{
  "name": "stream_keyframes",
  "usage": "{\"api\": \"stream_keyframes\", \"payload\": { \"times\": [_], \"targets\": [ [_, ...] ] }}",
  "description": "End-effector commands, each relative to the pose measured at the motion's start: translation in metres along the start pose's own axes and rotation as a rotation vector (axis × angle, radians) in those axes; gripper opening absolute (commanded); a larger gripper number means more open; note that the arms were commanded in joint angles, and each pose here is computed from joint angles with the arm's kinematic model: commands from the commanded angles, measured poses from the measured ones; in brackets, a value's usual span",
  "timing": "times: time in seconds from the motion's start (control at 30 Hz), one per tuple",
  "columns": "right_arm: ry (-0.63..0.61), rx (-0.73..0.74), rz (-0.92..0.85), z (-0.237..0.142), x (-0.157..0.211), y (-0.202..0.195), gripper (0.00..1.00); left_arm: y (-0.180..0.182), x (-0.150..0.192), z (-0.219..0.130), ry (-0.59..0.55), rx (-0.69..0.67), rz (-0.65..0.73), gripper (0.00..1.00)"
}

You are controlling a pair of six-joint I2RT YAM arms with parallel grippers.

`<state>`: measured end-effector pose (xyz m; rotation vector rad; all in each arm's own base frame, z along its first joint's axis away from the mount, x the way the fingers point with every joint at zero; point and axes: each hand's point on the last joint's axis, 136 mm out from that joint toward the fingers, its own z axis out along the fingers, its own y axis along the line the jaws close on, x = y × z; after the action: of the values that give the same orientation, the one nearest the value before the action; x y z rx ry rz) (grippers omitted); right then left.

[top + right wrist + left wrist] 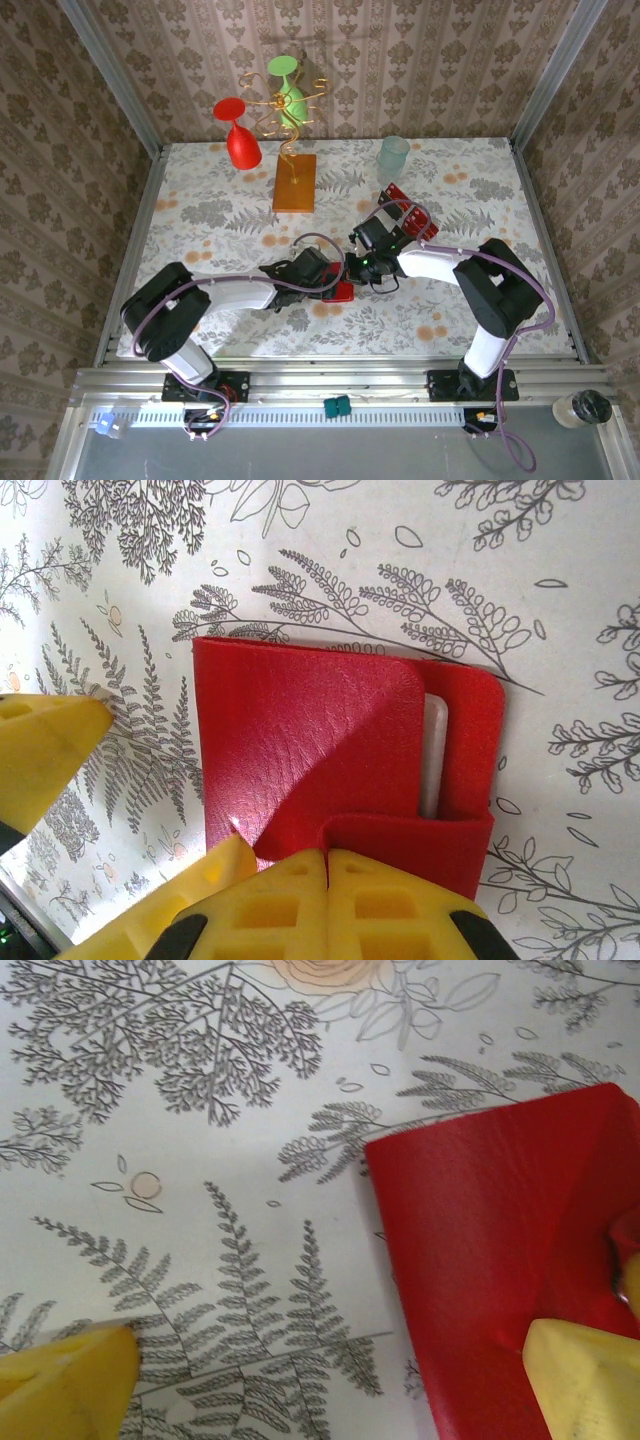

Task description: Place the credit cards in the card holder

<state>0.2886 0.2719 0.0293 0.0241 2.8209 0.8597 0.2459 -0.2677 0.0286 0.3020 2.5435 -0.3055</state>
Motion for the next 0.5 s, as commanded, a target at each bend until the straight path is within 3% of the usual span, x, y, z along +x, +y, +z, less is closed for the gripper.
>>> {"api": "stream_keyframes", "payload": {
  "times": [0.0,0.47],
  "targets": [
    [0.108,0.174,0.080,0.019,0.037,-0.055,0.02,-0.005,0.008,-0.008,0.029,0.034,0.009,1.00],
    [0.057,0.051,0.044,0.003,0.002,-0.002,0.30,-0.001,-0.005,-0.018,-0.022,0.036,-0.045,1.00]
  ]
}}
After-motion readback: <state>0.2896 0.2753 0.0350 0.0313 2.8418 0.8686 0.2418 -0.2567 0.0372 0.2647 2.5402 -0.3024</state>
